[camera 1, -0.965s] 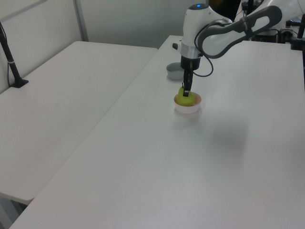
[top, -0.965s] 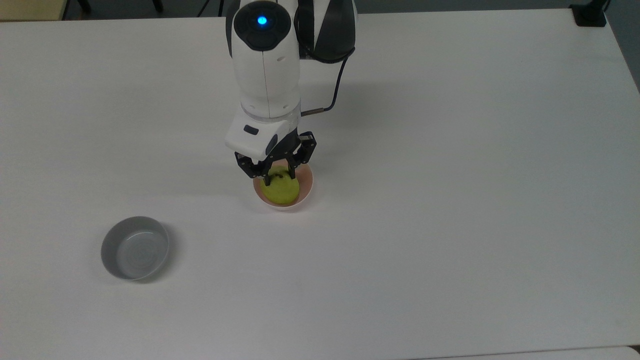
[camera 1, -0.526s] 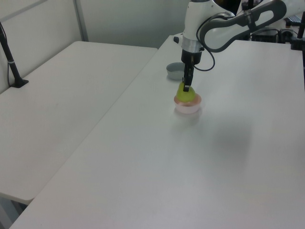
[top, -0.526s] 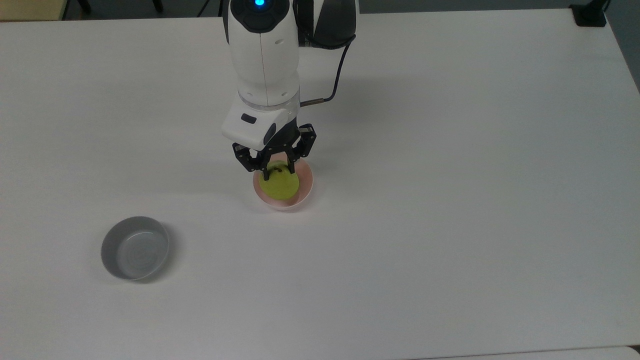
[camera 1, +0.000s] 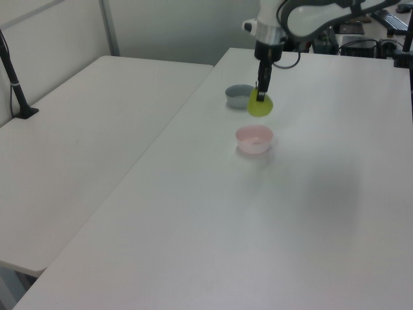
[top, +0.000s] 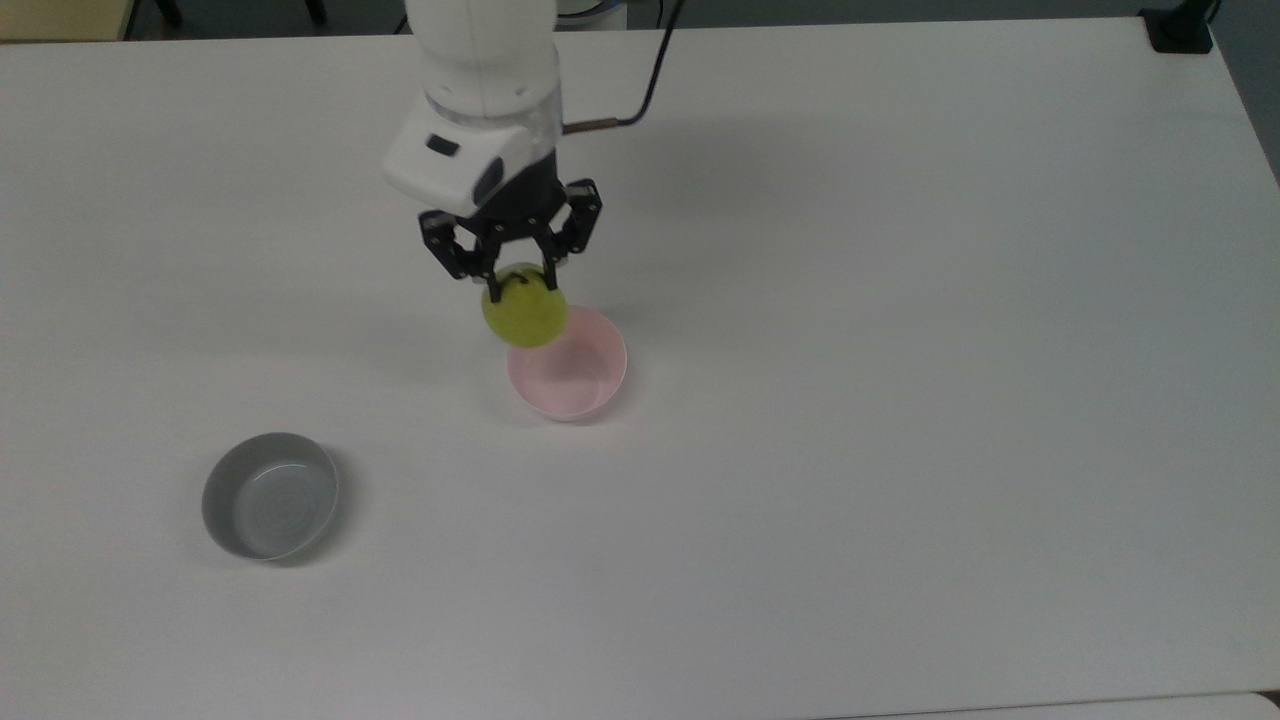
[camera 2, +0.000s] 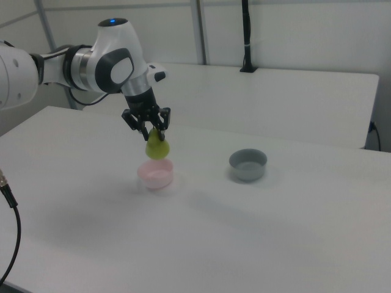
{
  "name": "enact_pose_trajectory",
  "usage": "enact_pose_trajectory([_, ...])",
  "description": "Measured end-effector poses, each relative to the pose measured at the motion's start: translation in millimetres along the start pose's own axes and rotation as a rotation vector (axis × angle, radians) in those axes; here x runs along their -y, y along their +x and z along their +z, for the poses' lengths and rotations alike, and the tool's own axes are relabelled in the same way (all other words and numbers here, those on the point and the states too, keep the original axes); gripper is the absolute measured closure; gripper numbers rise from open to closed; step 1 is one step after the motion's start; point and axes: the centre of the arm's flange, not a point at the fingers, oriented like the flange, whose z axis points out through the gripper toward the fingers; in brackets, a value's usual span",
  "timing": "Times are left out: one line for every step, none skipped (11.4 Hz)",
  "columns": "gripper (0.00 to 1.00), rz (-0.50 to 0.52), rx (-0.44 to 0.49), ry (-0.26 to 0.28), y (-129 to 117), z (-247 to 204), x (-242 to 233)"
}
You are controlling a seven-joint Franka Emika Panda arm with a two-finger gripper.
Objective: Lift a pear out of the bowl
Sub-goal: 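Lift the pear out of the pink bowl and carry it aside, then lower the pear onto the table and open the gripper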
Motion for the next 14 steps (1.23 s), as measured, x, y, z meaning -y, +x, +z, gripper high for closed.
enact_pose_trajectory([0.52,0.018,-0.005,-0.004,-6.0,-11.2,-12.2])
enact_pose_trajectory([0.52,0.034,-0.007,-0.007,-11.9,-19.7,-23.9])
enact_pose_trajectory([0.52,0.046,-0.003,-0.003,-20.2,-27.5,-38.1])
enact_pose_trajectory([0.52,0.051,-0.002,0.009,-30.2,-35.9,-54.9])
enact_pose_trajectory([0.52,0.049,-0.006,0.026,-42.4,-45.5,-74.5])
enact_pose_trajectory([0.52,0.043,-0.012,0.038,-55.5,-55.3,-94.2])
enact_pose_trajectory([0.52,0.041,-0.017,0.037,-70.6,-62.4,-117.1])
enact_pose_trajectory([0.52,0.045,-0.014,0.034,-79.2,-62.0,-130.0])
enact_pose_trajectory([0.52,0.049,-0.005,0.033,-88.3,-58.5,-142.5])
enact_pose_trajectory([0.52,0.058,0.005,0.035,-97.0,-53.7,-152.6])
enact_pose_trajectory([0.52,0.062,0.014,0.037,-104.3,-47.0,-159.8])
enact_pose_trajectory([0.52,0.059,0.012,0.033,-111.2,-38.1,-167.1])
enact_pose_trajectory([0.52,0.053,0.004,0.023,-118.6,-25.7,-174.1])
enact_pose_trajectory([0.52,0.053,-0.009,0.009,-125.7,-13.4,-180.4])
